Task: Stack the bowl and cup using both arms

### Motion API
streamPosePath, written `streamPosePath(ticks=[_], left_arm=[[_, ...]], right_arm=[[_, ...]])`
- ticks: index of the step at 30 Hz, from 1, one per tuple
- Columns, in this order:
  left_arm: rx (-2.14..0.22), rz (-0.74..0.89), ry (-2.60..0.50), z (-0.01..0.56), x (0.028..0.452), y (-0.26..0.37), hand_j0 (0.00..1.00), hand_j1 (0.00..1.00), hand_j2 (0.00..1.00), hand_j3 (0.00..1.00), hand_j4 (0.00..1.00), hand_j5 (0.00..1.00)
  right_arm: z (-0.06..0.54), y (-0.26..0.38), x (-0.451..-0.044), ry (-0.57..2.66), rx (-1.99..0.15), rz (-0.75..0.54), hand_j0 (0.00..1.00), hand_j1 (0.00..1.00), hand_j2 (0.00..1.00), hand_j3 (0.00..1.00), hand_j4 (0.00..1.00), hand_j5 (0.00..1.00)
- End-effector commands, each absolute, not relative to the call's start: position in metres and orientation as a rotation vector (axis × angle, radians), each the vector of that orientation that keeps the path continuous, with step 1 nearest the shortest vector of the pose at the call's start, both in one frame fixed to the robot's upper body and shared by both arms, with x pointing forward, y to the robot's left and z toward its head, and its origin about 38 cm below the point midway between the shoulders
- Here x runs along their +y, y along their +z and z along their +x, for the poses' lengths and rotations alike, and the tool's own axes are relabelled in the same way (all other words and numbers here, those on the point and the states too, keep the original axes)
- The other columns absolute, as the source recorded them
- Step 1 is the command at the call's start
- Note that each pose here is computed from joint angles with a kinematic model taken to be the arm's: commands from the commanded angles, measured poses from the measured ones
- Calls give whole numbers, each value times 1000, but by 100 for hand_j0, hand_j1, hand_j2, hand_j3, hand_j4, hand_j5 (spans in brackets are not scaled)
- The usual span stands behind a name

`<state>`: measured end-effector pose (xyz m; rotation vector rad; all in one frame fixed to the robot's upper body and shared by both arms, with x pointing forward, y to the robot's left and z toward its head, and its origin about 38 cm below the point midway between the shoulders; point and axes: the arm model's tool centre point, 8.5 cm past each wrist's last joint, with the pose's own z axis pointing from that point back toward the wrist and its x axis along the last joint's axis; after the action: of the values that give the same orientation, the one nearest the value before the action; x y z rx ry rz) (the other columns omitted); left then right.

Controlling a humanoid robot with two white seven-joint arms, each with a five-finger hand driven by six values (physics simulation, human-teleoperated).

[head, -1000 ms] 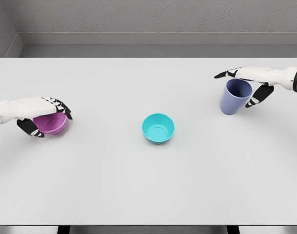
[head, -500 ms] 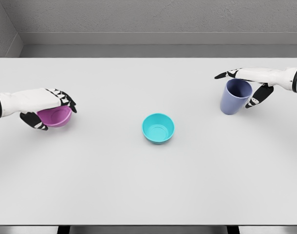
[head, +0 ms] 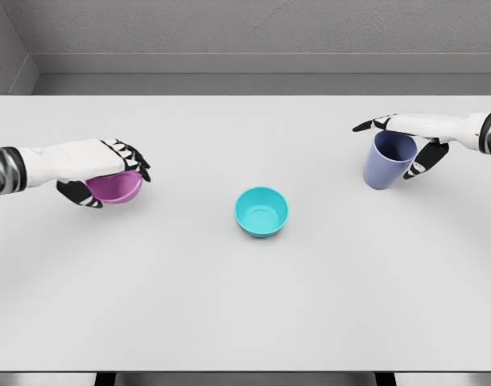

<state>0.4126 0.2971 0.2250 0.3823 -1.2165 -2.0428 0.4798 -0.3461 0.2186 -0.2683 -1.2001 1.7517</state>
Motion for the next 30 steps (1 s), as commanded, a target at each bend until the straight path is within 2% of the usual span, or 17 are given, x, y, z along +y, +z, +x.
streamPosePath(ticks=[1,4,7,10,14,30], left_arm=[[-1243,368,-2050,412,287,225,73,73,73,73,73,73],[-1252,368,-2059,413,281,224,73,73,73,73,73,73],[-1273,357,-2070,415,270,225,73,73,73,73,73,73],[-1292,348,-2094,418,257,228,73,73,73,73,73,73],[-1314,328,-2120,420,243,229,73,73,73,73,73,73],[-1400,275,-2211,420,190,238,73,73,73,73,73,73]], right_arm=[[480,218,-347,1751,-1196,-274,100,100,100,100,100,100],[479,214,-348,1755,-1180,-269,97,97,97,97,97,97],[479,213,-348,1758,-1178,-267,83,83,83,83,83,83],[479,210,-348,1769,-1163,-270,77,77,77,77,77,77],[479,209,-350,1761,-1157,-272,56,56,56,56,56,56],[484,222,-350,1762,-1174,-299,58,58,58,58,58,58]])
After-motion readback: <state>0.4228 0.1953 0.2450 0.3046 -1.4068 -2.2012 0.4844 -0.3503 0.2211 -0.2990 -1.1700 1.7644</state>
